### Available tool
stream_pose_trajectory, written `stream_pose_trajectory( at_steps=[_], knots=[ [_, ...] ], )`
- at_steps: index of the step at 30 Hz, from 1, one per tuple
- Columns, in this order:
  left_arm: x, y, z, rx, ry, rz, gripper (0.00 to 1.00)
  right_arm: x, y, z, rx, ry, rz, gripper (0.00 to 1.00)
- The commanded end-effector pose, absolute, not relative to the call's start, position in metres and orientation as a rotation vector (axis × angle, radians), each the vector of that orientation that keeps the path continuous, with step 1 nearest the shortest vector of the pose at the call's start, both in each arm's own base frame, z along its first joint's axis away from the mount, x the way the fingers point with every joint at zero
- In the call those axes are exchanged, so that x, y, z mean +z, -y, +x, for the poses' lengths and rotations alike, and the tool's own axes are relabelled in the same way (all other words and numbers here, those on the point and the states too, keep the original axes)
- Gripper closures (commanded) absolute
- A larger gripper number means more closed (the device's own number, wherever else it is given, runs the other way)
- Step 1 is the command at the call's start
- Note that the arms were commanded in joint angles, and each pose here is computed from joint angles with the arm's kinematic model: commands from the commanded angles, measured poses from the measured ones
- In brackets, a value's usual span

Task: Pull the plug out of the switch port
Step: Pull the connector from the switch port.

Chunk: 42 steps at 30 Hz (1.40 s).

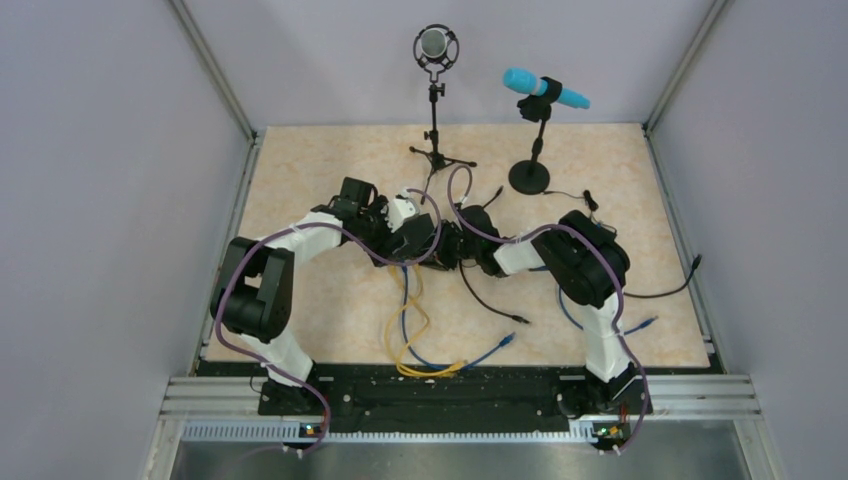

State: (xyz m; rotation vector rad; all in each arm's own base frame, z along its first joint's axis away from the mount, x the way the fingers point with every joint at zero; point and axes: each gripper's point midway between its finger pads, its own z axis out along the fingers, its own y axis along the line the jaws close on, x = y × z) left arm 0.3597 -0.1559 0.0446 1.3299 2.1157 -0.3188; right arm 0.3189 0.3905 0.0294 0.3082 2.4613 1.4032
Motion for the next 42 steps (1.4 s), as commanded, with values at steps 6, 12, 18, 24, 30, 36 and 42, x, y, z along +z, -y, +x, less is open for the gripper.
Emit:
stream_pose_trajectory(
  at_steps=[6, 12, 18, 24, 30, 36, 42],
  knots=[
    [0.029, 0.150, 0.337, -0.363, -2.215, 1.358, 0.10, 0.024, -0.390, 0.330, 1.362, -2.451, 0.362, 0.68],
    [0.029, 0.151, 0.336, -0.373, -2.211, 1.365, 0.11, 0.020, -0.389, 0.330, 1.354, -2.453, 0.380, 0.76],
    [0.028, 0.151, 0.336, -0.375, -2.213, 1.368, 0.11, 0.018, -0.387, 0.329, 1.350, -2.457, 0.382, 0.89],
    [0.027, 0.151, 0.334, -0.382, -2.216, 1.375, 0.11, 0.020, -0.389, 0.332, 1.356, -2.451, 0.386, 0.64],
    [0.027, 0.151, 0.333, -0.387, -2.218, 1.380, 0.11, 0.016, -0.389, 0.334, 1.330, -2.465, 0.377, 0.72],
    [0.027, 0.151, 0.333, -0.390, -2.218, 1.379, 0.12, 0.009, -0.386, 0.332, 1.302, -2.473, 0.368, 0.87],
    [0.027, 0.151, 0.332, -0.389, -2.221, 1.377, 0.12, 0.013, -0.385, 0.329, 1.316, -2.466, 0.338, 0.92]
  ],
)
